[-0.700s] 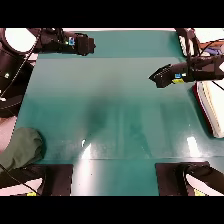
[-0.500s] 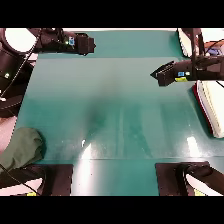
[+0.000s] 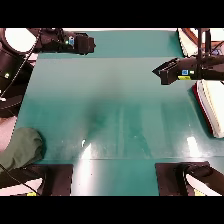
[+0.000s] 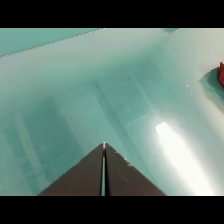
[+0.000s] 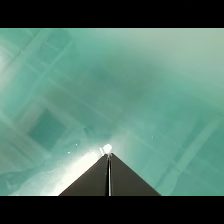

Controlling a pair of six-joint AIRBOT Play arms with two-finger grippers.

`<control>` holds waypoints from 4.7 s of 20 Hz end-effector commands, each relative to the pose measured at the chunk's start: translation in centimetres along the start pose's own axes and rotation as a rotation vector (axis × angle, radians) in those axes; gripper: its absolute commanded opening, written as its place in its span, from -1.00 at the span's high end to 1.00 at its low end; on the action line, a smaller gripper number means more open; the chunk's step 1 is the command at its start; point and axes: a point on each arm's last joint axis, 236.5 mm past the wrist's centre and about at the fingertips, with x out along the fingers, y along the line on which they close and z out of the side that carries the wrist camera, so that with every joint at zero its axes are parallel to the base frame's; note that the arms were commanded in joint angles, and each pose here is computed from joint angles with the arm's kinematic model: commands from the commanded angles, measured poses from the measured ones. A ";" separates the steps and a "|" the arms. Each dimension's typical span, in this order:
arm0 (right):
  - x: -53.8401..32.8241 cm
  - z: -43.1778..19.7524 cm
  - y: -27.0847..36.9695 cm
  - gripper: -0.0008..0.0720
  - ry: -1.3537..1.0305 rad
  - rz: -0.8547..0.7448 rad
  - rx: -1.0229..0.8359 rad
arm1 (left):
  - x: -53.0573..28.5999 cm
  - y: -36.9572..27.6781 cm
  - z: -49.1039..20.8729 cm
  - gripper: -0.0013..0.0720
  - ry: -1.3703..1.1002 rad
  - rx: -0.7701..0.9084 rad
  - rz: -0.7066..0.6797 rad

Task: Fold the shirts.

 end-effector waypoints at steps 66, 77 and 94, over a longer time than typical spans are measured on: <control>-14.4 11.7 -4.4 0.91 -0.359 -0.207 0.013 | 6.9 9.8 -28.0 -0.72 0.634 -0.533 0.136; -4.4 -2.5 -8.0 0.91 0.106 -0.157 0.197 | 8.7 8.5 -26.3 0.88 0.541 -0.457 0.082; 15.4 -26.6 -5.1 -0.19 0.590 0.135 0.758 | 8.2 8.4 -22.8 0.88 0.505 -0.356 0.062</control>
